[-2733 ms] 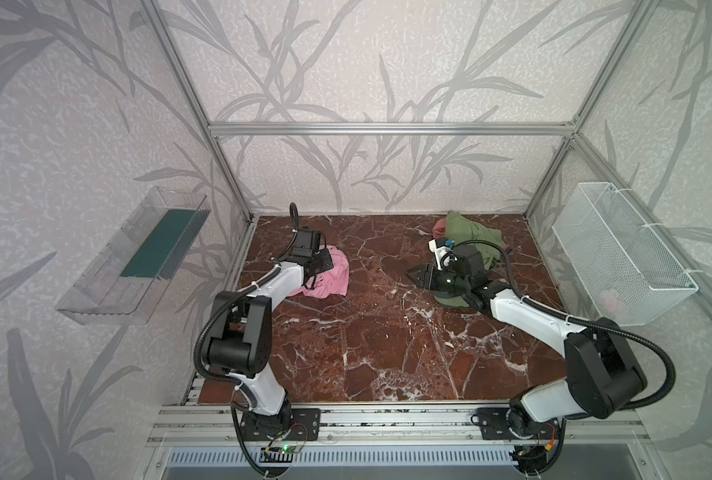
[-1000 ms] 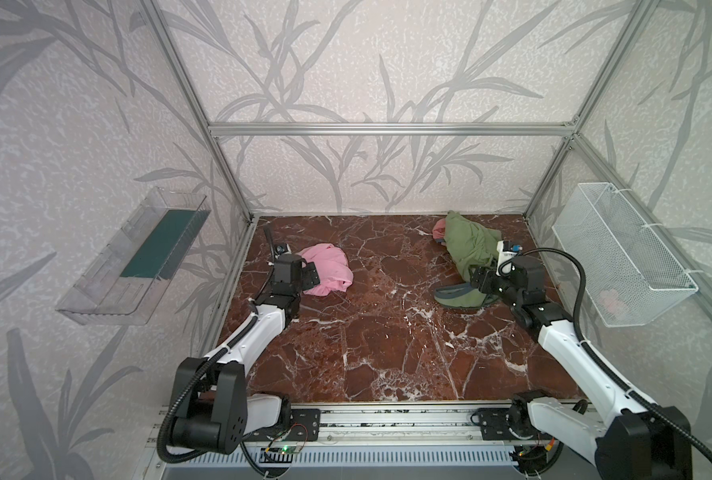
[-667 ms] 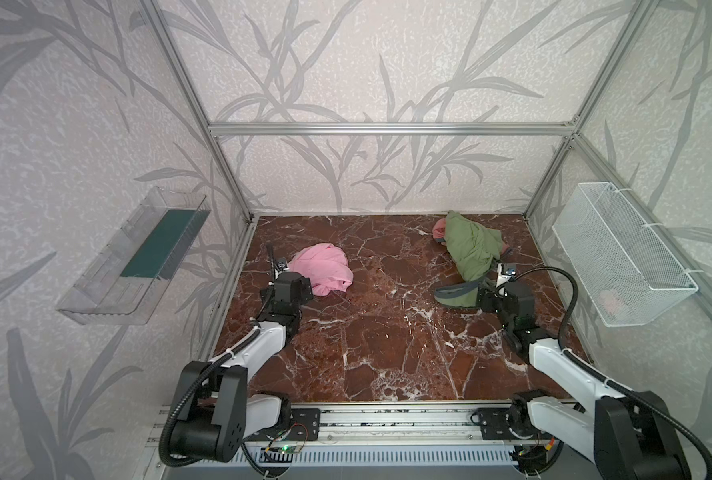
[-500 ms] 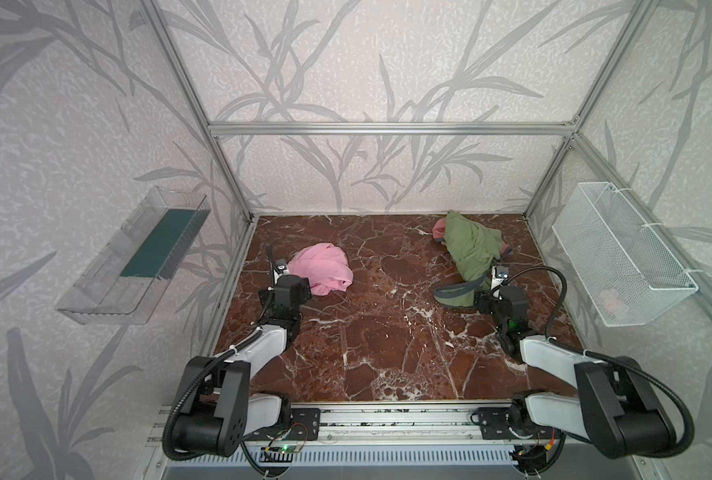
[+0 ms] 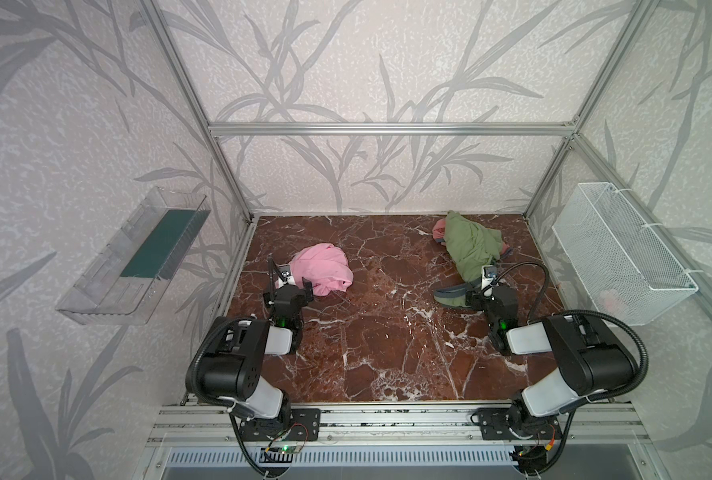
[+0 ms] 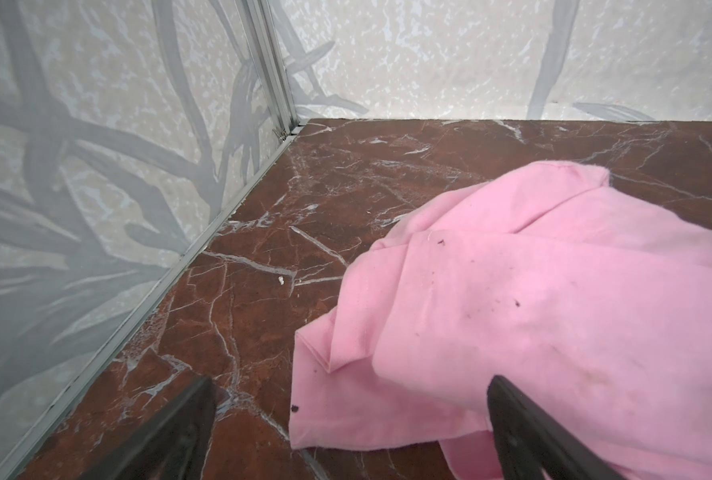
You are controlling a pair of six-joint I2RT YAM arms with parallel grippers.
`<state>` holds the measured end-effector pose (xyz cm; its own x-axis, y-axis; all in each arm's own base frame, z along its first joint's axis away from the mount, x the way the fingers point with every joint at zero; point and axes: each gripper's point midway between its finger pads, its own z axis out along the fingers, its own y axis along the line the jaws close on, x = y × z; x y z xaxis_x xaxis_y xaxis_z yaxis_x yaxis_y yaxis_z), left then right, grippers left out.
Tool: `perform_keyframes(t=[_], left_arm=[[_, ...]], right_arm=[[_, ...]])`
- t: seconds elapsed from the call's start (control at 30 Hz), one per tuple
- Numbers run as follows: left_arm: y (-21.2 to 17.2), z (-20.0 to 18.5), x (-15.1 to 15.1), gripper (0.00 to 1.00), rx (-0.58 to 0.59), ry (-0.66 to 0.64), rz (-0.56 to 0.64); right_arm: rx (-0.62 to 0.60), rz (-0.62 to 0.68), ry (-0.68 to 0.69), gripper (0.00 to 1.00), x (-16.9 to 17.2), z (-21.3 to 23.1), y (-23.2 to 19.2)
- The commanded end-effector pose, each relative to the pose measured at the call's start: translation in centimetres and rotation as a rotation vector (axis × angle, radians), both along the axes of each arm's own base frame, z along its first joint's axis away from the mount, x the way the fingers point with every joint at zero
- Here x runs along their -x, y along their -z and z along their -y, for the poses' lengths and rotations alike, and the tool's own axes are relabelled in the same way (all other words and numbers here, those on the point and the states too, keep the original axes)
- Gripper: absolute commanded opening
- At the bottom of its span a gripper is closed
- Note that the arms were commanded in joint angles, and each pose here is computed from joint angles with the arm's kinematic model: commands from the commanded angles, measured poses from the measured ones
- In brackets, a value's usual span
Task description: Pick out a specific cloth from the pile
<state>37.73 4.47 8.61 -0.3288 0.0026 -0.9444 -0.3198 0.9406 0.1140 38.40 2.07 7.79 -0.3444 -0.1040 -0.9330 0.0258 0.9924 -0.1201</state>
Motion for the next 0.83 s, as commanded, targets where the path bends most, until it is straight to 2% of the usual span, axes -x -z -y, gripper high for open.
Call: perform_keyframes(t=[0.0,0.03,0.07,0.8], left_arm=[[-1.55,-0.02,-0.86,0.99,0.027,0.022,0.061],[-1.33,-0.15,-1.00,0.99,0.032,0.015,0.044],[-1.26,-0.23,-1.21,0.99,0.026,0.017,0.044],[-1.29,-0.24,-1.27,0.99,0.026,0.018,0.042]], right_arm=[[-0.001,0.052,-0.007,0.91,-1.23,-0.15,-1.66],[0.001,0.055,-0.005,0.98,-1.25,-0.11,-1.74],[0.000,0.052,-0.005,0.99,-1.21,-0.10,-1.65],[0.005,0.052,-0.017,0.99,-1.24,-0.36,-1.67]])
